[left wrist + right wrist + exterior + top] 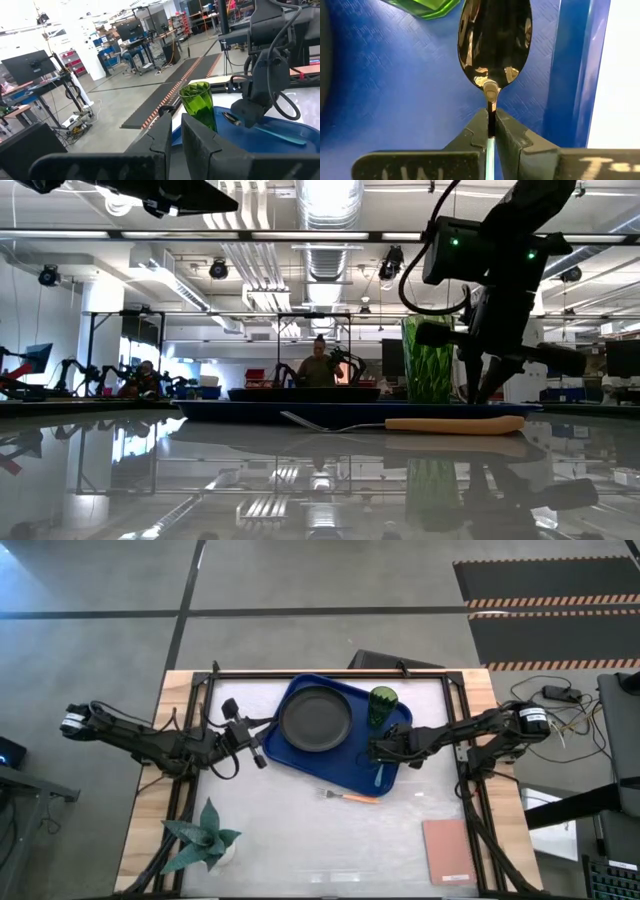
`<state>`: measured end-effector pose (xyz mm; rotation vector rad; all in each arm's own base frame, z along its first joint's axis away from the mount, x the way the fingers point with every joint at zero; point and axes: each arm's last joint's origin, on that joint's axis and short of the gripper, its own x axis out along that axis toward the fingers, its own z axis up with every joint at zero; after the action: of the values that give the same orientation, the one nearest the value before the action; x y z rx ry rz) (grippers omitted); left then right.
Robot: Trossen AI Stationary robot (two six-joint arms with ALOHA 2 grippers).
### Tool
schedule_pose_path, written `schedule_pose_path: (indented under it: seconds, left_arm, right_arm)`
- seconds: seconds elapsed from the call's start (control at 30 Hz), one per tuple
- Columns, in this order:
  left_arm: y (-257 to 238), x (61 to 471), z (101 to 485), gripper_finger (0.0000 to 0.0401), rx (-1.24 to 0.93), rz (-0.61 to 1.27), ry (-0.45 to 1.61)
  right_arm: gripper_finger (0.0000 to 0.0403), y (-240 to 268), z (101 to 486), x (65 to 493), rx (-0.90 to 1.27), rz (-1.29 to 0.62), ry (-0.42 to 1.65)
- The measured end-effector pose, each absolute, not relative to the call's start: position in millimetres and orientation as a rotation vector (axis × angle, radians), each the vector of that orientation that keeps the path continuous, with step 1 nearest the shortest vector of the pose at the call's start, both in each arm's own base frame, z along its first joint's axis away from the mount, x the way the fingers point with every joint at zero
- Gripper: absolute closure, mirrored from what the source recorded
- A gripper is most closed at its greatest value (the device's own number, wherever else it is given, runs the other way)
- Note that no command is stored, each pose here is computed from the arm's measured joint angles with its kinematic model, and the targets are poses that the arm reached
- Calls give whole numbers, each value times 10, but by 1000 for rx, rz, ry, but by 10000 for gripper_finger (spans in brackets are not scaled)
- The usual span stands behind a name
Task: Pick and place plate/cup/fork/spoon on tray
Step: Put the blue spoon on the blue tray to the right of the black plate
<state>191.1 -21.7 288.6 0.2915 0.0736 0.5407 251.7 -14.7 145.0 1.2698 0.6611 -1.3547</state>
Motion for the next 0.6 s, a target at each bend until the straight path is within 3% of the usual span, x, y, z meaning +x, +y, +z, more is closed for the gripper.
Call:
schedule_pose_path:
  seconds: [0.6]
  left_arm:
    - [-215, 1911, 2884, 377, 291, 541, 74]
  right_arm:
    - [390, -148, 1456, 2515, 1267, -1356, 655]
